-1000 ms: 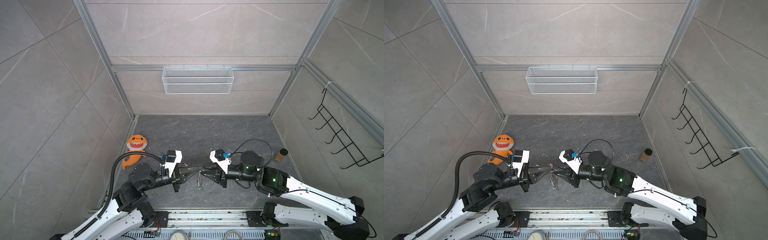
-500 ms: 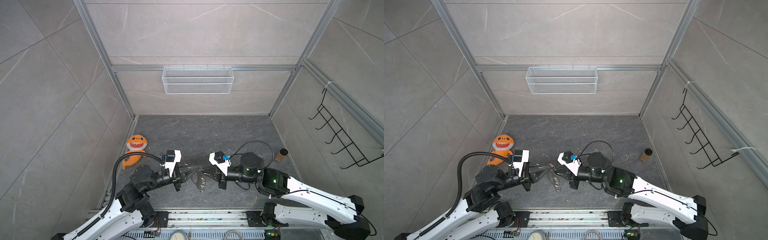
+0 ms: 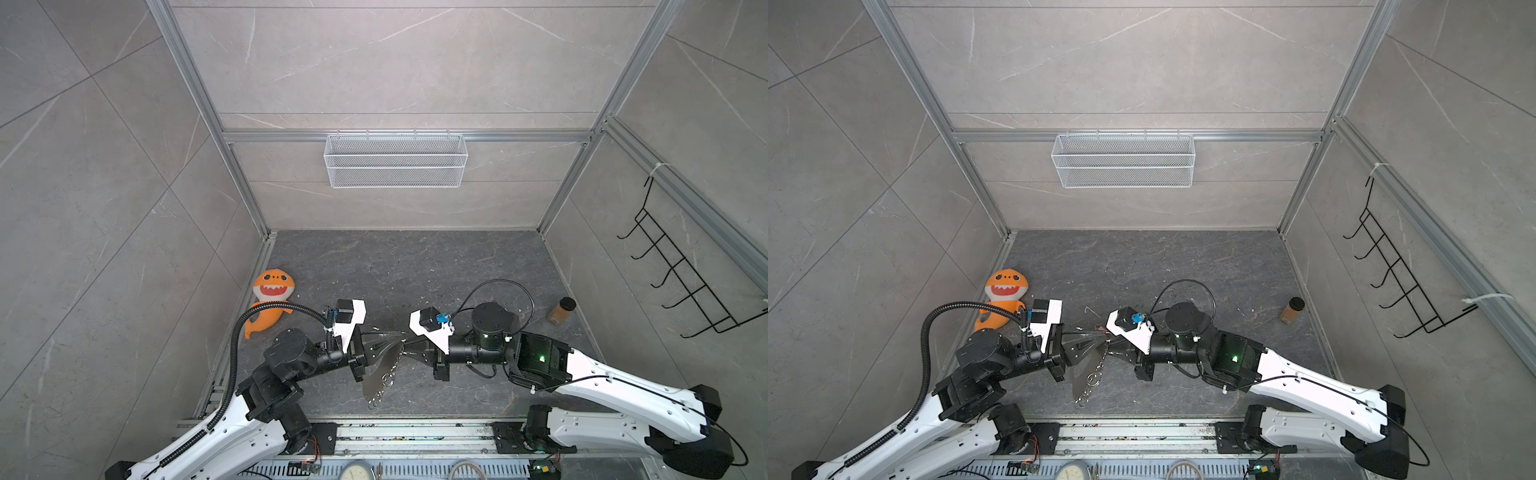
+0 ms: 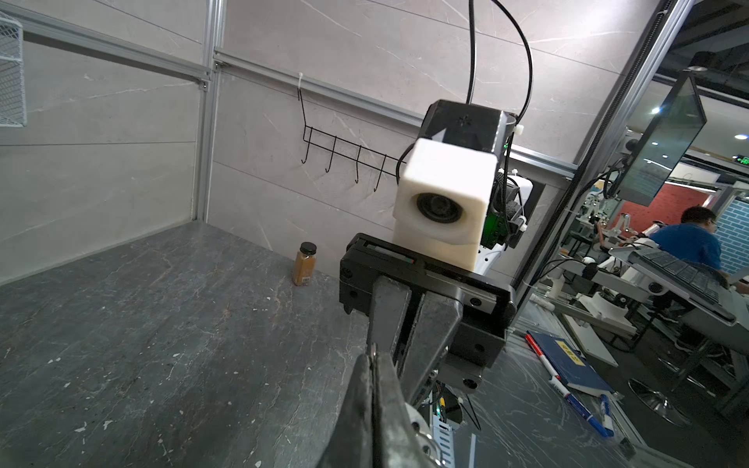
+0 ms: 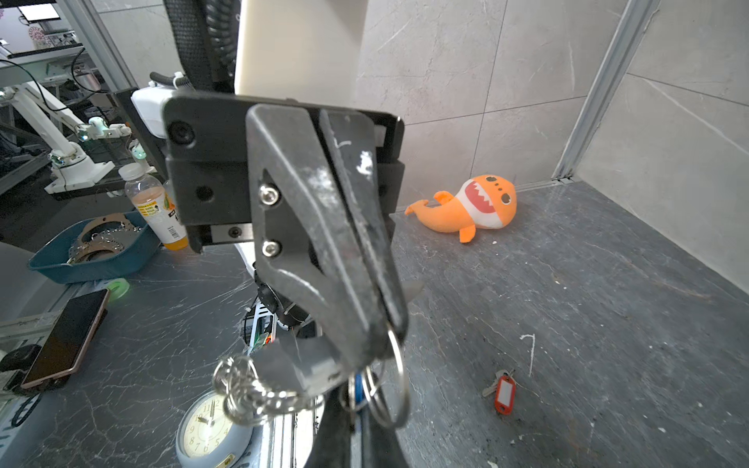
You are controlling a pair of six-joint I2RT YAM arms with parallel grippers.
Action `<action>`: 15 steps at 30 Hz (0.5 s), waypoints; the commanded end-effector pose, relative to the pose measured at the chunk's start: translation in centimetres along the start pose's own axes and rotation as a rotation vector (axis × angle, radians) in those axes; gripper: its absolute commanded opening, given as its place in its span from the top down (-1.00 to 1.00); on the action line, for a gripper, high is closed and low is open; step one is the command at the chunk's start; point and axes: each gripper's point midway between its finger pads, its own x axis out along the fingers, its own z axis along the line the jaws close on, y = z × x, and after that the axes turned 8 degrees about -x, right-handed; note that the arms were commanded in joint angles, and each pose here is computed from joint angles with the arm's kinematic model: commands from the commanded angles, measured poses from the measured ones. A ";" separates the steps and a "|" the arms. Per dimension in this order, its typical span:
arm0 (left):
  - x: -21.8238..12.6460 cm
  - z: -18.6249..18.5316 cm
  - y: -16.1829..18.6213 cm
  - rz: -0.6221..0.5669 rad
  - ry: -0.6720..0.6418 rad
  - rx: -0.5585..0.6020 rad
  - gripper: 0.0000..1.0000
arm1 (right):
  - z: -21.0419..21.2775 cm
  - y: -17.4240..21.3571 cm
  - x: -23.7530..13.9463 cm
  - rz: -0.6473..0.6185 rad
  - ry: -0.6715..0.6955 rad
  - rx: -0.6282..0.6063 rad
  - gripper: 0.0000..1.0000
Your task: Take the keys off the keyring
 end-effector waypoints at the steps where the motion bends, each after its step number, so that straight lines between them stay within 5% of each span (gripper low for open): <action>1: -0.1 -1.5 -2.4 -0.090 0.059 0.033 1.00 | 1.7 -0.4 0.2 0.009 -0.089 -0.024 1.00; 13: -1.0 -1.9 -2.7 -0.094 0.048 0.054 1.00 | 1.1 0.7 0.1 0.046 -0.051 -0.002 1.00; 15: -1.1 -2.1 -2.6 -0.081 0.054 0.055 1.00 | 1.0 0.6 -0.1 0.054 -0.044 0.003 0.79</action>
